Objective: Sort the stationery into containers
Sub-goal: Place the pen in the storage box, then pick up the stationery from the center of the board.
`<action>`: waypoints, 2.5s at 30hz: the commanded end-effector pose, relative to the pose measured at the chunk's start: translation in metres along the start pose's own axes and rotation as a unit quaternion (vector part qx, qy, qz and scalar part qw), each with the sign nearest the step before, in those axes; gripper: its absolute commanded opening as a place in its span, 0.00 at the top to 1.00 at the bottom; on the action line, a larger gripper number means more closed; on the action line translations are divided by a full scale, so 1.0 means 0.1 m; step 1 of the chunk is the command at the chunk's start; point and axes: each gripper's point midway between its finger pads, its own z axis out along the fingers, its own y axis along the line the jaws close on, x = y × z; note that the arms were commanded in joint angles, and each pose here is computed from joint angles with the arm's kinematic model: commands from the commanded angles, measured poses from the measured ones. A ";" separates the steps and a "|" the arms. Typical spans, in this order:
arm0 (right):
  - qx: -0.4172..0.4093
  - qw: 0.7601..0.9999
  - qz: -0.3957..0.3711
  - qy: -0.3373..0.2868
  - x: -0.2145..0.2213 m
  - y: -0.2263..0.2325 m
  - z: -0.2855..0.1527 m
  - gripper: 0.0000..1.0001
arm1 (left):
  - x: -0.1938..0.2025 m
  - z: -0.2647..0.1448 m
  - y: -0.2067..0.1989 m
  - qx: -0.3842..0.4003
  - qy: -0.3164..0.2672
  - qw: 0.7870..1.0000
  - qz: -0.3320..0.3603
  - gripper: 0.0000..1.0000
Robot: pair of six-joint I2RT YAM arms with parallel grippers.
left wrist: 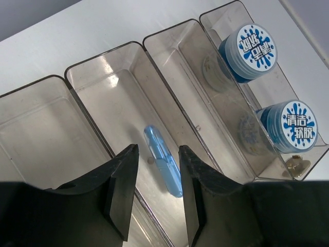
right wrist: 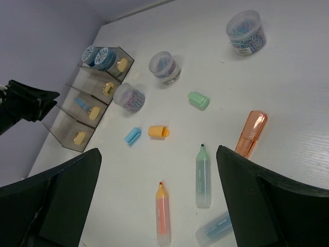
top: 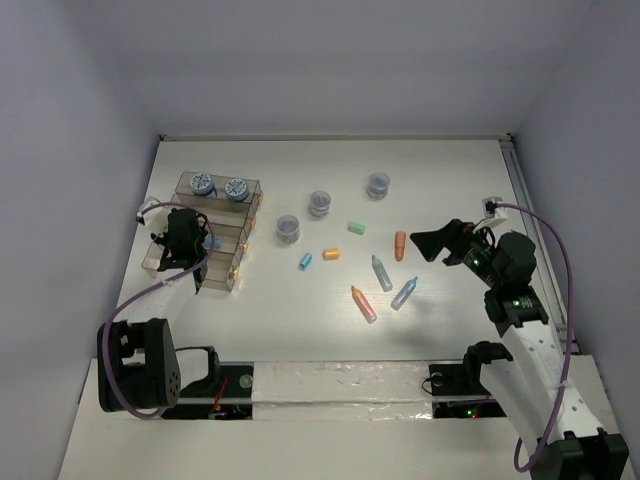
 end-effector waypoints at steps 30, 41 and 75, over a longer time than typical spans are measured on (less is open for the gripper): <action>-0.057 0.967 -0.148 0.201 1.17 1.32 1.70 0.00 | -1.43 -2.89 -1.22 0.487 -0.102 0.861 0.107 0.01; 0.030 0.946 -0.221 0.234 1.55 1.21 2.61 0.09 | -1.44 -3.13 -0.74 0.480 -0.160 0.858 0.089 0.01; 0.047 0.916 -0.278 0.285 1.99 1.01 3.19 0.13 | -1.25 -2.68 -0.56 0.393 -0.157 0.903 0.076 0.01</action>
